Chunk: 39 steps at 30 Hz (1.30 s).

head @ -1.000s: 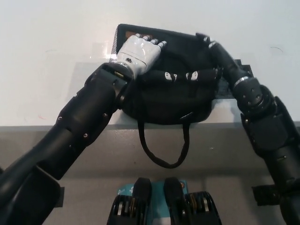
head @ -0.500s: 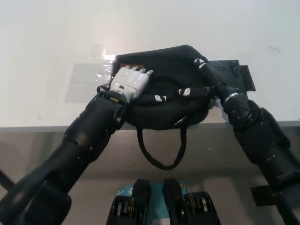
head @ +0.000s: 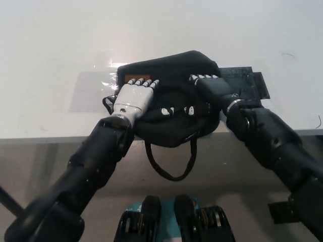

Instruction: A soft travel bag is kept infront of the robot in the middle of the desk and the robot uses both its hands to press it to reduce its size

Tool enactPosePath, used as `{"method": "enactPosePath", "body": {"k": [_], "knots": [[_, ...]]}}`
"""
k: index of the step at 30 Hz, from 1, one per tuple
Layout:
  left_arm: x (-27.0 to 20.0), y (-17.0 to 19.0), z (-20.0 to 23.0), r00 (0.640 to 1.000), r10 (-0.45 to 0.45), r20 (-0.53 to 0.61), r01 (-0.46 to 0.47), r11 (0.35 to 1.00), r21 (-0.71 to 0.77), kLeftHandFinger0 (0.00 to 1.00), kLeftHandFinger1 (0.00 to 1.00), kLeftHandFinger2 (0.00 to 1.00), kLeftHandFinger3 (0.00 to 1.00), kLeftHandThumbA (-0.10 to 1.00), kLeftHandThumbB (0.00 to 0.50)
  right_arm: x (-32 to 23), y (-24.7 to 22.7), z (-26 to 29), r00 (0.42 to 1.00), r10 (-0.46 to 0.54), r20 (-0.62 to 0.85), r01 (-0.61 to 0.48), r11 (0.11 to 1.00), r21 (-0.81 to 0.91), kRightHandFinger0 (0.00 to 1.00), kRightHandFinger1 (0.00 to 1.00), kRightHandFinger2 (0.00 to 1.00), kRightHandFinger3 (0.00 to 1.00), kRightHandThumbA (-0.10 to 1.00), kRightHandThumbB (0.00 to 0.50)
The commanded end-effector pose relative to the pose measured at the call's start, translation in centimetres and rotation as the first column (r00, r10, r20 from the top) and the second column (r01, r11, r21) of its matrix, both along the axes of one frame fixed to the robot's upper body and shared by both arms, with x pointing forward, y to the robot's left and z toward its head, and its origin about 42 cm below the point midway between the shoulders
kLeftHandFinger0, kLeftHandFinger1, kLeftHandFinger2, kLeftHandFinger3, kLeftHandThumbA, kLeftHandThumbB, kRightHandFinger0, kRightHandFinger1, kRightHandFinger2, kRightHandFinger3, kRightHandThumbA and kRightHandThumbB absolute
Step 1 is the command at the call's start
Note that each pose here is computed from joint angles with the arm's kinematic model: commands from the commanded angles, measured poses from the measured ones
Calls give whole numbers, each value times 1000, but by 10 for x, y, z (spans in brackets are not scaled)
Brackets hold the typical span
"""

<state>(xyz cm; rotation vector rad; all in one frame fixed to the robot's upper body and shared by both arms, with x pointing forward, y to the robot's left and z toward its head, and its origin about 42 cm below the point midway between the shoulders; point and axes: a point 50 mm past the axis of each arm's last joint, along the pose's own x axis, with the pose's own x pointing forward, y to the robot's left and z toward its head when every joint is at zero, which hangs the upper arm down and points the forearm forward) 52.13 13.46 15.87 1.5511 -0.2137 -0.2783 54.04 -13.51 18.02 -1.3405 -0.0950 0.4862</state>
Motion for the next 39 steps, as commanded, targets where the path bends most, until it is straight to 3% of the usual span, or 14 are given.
{"method": "enactPosePath", "body": {"k": [1,4,12,16,18,23,25,27,29,30,31,32,35,39], "knots": [[-43,31,-83,973,74,-220,-74,997,10,1000,1000,1000,1000,1000,307,-31,-28,-71,993,-41,-113,10,966,-258,1000,1000,1000,1000,1000,295],[-44,27,-85,971,69,-229,-68,998,12,1000,1000,1000,1000,1000,314,-37,-33,-80,990,-54,-131,17,963,-270,1000,1000,1000,1000,1000,267],[-39,30,-81,971,69,-228,-67,998,18,1000,1000,1000,1000,1000,324,-36,-42,-81,984,-100,-148,67,975,-211,1000,1000,1000,1000,1000,261],[-30,30,-65,981,50,-188,-50,999,5,1000,1000,1000,1000,1000,296,-24,-51,-61,985,-114,-133,93,984,-151,1000,1000,1000,1000,1000,245],[-25,31,-54,988,33,-153,-35,999,-15,1000,1000,1000,1000,1000,309,-18,-54,-51,985,-118,-123,104,988,-113,1000,1000,1000,1000,1000,246],[-6,27,1,999,-44,-7,43,993,-110,1000,1000,1000,1000,1000,308,8,-72,5,982,-185,-43,190,963,190,1000,1000,1000,1000,1000,258],[-2,20,42,994,-81,71,92,980,-175,1000,1000,1000,1000,1000,297,22,-81,49,971,-237,-27,227,881,415,1000,1000,1000,1000,1000,239],[-3,13,89,979,-117,168,157,956,-247,1000,1000,1000,1000,1000,300,25,-83,96,970,-236,52,158,785,599,1000,1000,1000,1000,1000,171],[-3,8,140,959,-143,247,217,927,-306,1000,1000,1000,1000,1000,303,16,-81,150,961,-216,170,42,726,686,1000,1000,1000,1000,1000,149],[-4,7,153,954,-147,260,228,921,-317,1000,1000,1000,1000,1000,315,13,-80,162,959,-210,187,23,722,692,1000,1000,1000,1000,1000,198],[-5,6,169,949,-152,278,243,912,-331,1000,1000,1000,1000,1000,318,10,-79,175,958,-203,204,3,716,698,1000,1000,1000,1000,1000,215],[-15,4,200,938,-169,303,274,897,-348,1000,1000,1000,1000,1000,351,0,-76,196,949,-180,259,-57,711,701,1000,1000,1000,1000,1000,207],[-28,3,234,911,-192,364,334,862,-381,1000,1000,1000,1000,1000,355,-16,-76,222,933,-168,317,-115,697,708,1000,1000,1000,1000,1000,208],[-46,11,278,860,-217,461,415,823,-387,1000,1000,1000,1000,1000,313,-37,-78,252,912,-164,377,-185,655,732,1000,1000,1000,1000,1000,218]]}}
